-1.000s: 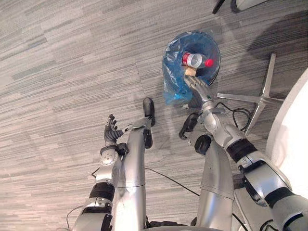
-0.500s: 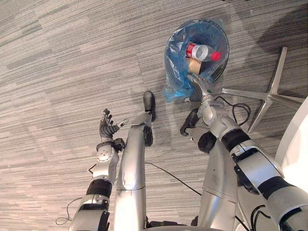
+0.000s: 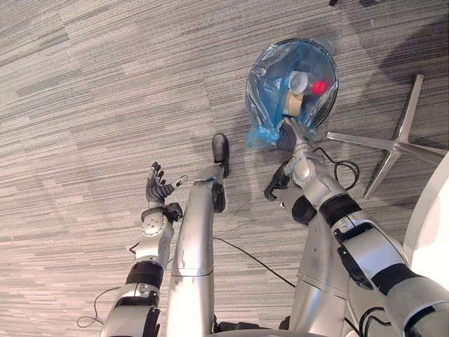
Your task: Gather rubbish on tea table into small bin, then transfer packed bag to large trash can.
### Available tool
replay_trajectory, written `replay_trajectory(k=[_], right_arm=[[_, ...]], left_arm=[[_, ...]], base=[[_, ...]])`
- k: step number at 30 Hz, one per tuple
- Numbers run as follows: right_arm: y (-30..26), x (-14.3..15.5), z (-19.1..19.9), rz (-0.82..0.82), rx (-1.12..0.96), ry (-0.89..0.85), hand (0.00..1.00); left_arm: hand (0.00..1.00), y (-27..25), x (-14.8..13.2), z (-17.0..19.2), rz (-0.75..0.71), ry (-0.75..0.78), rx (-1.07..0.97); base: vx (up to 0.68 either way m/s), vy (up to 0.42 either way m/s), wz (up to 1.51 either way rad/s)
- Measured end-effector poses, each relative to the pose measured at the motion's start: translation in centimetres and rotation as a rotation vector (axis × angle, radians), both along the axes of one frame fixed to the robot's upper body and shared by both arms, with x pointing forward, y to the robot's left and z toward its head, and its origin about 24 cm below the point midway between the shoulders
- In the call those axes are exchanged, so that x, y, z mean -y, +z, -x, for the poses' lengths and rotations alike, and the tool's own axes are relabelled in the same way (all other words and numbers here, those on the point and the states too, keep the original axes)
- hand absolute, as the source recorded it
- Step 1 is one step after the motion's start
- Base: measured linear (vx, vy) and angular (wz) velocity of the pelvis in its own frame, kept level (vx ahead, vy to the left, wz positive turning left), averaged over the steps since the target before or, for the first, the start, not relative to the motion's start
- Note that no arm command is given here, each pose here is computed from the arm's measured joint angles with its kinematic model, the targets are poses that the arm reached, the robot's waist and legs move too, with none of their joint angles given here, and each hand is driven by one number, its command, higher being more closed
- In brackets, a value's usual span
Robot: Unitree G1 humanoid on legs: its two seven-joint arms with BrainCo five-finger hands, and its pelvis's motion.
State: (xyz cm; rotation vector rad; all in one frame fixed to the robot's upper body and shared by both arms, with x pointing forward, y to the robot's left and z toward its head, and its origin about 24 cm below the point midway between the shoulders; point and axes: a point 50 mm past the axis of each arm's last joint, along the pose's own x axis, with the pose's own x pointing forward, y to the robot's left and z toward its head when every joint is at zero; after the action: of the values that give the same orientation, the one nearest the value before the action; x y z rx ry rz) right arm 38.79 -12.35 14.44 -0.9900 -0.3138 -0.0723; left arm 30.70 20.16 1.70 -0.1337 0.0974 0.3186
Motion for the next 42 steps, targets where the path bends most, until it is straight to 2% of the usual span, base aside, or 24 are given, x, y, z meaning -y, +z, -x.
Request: replay_trajectory(k=[11, 16, 23, 29, 34, 42], right_arm=[[-1.8, -2.0, 4.8, -0.272, 0.04, 0.121, 1.0], [-3.3, -1.8, 7.9, -0.381, 0.018, 0.151, 1.0], [-4.6, -2.4, 11.6, -0.531, -0.023, 0.242, 1.0], [-7.6, -2.1, 13.2, -0.558, -0.169, 0.246, 1.0], [-9.1, -0.4, 13.3, -0.569, -0.25, 0.21, 1.0], [-10.1, 0.4, 14.2, -0.624, -0.316, 0.239, 1.0]], left_arm=[[0.0, -2.4, 1.7, 1.7, -0.007, -0.075, -0.106], [0.0, -4.4, 3.3, 3.8, -0.012, -0.137, -0.175], [0.0, -6.6, 3.0, 6.8, 0.006, -0.139, -0.26], [0.0, -8.6, 3.7, 9.5, -0.047, -0.23, -0.352], [0.0, -9.3, 2.9, 10.9, -0.094, -0.248, -0.394], [0.0, -8.3, 3.1, 12.0, -0.107, -0.276, -0.347]], base=[[-0.05, 0.015, -0.07], [0.03, -0.018, -0.06], [0.12, -0.024, -0.04], [0.17, 0.0, -0.01], [0.14, 0.026, -0.07], [0.08, 0.045, -0.11]])
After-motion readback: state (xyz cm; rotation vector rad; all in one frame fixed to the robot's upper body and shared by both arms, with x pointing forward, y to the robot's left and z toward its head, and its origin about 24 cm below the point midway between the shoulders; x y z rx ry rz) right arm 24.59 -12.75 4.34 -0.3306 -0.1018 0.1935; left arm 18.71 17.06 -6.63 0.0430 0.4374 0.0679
